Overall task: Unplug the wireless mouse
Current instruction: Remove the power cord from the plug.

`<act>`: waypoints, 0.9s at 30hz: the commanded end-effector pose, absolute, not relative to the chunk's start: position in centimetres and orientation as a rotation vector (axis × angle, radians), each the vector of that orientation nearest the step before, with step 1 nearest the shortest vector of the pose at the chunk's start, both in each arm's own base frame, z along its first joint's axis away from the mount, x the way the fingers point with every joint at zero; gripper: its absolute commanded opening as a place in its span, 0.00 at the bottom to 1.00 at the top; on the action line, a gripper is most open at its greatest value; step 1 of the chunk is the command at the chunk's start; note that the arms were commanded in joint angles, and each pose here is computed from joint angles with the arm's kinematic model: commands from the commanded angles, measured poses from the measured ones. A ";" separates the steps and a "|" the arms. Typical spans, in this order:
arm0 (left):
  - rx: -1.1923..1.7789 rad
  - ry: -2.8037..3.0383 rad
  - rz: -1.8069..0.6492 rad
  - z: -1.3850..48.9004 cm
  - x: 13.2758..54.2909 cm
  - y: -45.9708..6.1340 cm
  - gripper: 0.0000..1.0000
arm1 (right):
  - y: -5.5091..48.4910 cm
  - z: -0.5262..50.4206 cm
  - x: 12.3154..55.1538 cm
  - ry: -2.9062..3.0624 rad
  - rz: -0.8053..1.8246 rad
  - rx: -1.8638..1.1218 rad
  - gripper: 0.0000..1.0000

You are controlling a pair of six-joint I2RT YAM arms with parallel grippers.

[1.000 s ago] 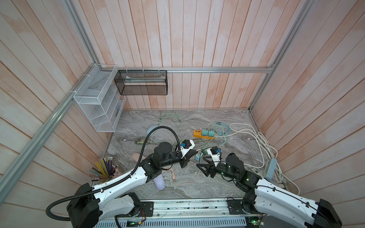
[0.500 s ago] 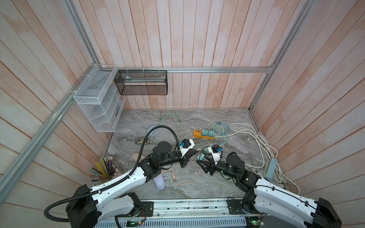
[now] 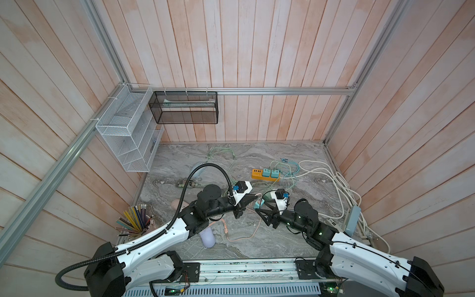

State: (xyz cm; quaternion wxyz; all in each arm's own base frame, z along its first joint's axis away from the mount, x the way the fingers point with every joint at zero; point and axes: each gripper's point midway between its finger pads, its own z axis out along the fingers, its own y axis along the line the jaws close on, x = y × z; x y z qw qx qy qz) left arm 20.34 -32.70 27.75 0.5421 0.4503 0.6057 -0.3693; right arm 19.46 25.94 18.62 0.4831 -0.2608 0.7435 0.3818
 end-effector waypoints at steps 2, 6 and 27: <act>1.045 1.370 -0.910 30.7 20.1 -32.7 0.00 | 25.9 19.1 19.7 1.787 0.918 -0.622 0.68; 1.044 1.365 -0.916 30.9 19.9 -32.7 0.00 | 26.0 19.6 19.8 1.775 0.911 -0.630 0.66; 1.048 1.348 -0.959 31.5 19.5 -32.9 0.00 | 26.2 21.2 20.3 1.680 0.882 -0.642 0.62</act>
